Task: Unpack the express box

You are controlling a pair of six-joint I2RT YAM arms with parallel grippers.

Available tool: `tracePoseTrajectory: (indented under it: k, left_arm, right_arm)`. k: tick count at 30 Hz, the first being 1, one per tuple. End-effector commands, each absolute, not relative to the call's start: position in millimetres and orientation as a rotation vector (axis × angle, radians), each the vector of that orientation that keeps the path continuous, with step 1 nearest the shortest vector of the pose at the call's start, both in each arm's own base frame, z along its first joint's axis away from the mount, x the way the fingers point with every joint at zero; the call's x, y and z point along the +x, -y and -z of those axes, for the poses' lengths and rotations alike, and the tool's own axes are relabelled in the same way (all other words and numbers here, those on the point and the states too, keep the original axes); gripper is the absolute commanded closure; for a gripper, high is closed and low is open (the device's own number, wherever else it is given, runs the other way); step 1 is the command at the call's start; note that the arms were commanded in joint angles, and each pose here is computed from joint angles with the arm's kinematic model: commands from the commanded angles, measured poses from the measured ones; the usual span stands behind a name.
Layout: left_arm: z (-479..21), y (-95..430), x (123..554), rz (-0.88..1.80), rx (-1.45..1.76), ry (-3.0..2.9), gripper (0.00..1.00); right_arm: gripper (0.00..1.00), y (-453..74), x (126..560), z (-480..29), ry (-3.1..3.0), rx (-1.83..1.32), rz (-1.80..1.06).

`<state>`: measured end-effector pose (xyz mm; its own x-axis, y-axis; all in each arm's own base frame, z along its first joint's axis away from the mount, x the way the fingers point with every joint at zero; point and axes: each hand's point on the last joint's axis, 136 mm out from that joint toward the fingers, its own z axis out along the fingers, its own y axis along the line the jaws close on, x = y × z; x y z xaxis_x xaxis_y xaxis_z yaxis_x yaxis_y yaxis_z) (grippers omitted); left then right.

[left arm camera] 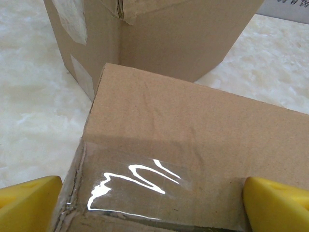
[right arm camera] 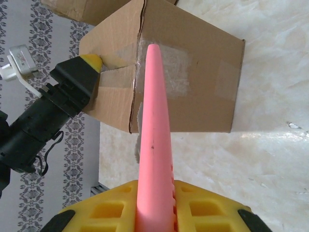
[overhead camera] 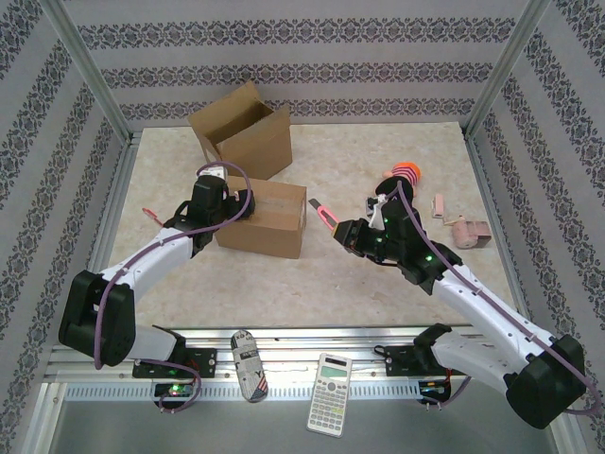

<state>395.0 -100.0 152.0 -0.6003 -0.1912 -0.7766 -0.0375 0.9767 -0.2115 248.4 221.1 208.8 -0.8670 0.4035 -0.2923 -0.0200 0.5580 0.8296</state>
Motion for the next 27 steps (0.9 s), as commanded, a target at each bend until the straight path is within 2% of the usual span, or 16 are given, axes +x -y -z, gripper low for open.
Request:
tracePoseTrajectory:
  k: [1, 27]
  left_arm:
    - [-60.1, 77.9, 334.7, 0.035, -0.119, -2.584, 0.05]
    - [-57.7, 76.0, 334.2, 0.015, -0.114, -2.594, 0.05]
  right_arm:
    - [1.0, -227.9, 253.3, -222.0, -2.27, 0.297, -1.296]
    - [1.0, -229.3, 246.5, -210.2, -2.332, 0.304, -1.247]
